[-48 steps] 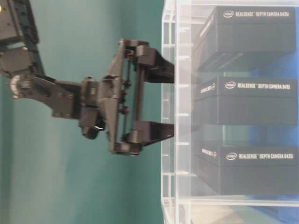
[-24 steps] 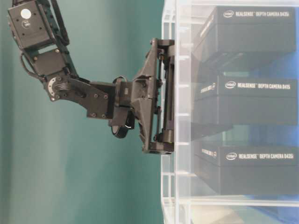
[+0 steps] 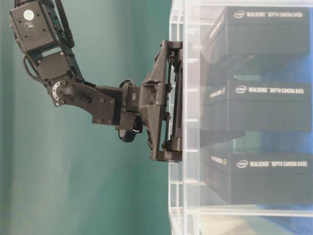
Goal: Take the box out of the case with the right arm.
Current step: 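Lower the right gripper around the middle box and close it, then lift the gripped middle box straight up out of the case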
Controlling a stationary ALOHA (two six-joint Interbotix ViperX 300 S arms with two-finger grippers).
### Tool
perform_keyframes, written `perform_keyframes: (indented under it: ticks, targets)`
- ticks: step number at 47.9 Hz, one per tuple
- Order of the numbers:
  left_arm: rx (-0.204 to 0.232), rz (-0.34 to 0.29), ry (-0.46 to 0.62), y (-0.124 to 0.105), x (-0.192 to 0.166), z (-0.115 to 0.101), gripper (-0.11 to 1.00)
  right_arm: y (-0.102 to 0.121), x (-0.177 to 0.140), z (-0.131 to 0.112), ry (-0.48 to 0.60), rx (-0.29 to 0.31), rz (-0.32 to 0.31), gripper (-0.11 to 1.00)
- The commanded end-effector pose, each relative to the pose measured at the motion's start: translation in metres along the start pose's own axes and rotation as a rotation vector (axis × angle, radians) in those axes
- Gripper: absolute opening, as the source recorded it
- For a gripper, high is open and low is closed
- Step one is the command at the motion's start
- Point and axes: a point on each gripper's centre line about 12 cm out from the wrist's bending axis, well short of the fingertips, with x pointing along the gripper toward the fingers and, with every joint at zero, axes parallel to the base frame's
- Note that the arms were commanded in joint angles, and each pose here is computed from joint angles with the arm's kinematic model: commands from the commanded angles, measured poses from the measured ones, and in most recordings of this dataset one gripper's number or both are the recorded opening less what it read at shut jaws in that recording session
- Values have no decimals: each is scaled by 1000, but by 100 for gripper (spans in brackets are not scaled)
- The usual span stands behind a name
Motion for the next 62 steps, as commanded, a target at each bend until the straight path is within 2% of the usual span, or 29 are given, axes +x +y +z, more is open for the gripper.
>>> perform_keyframes:
  ticks: [1,4,9,34,54,62]
  targets:
    - [4,-5,-32,-1,-8,5,0,3,-12,-1,-3,8,31,90]
    - [4,-5,-32,-1,-8,5,0,3,-12,-1,-2,16,26,84]
    - [4,-5,-30,-1,-8,4,0,3,-13,-1,-1,33,23,66]
    - [4,-5,-32,-1,-8,5,0,7,-18,1,-6,40,36,66]
    - [4,-5,-33,-1,-9,4,0,20,-87,7,-29,39,35,66]
    - [4,-6,-38,-1,-10,4,0,20,-111,8,-39,37,4,66]
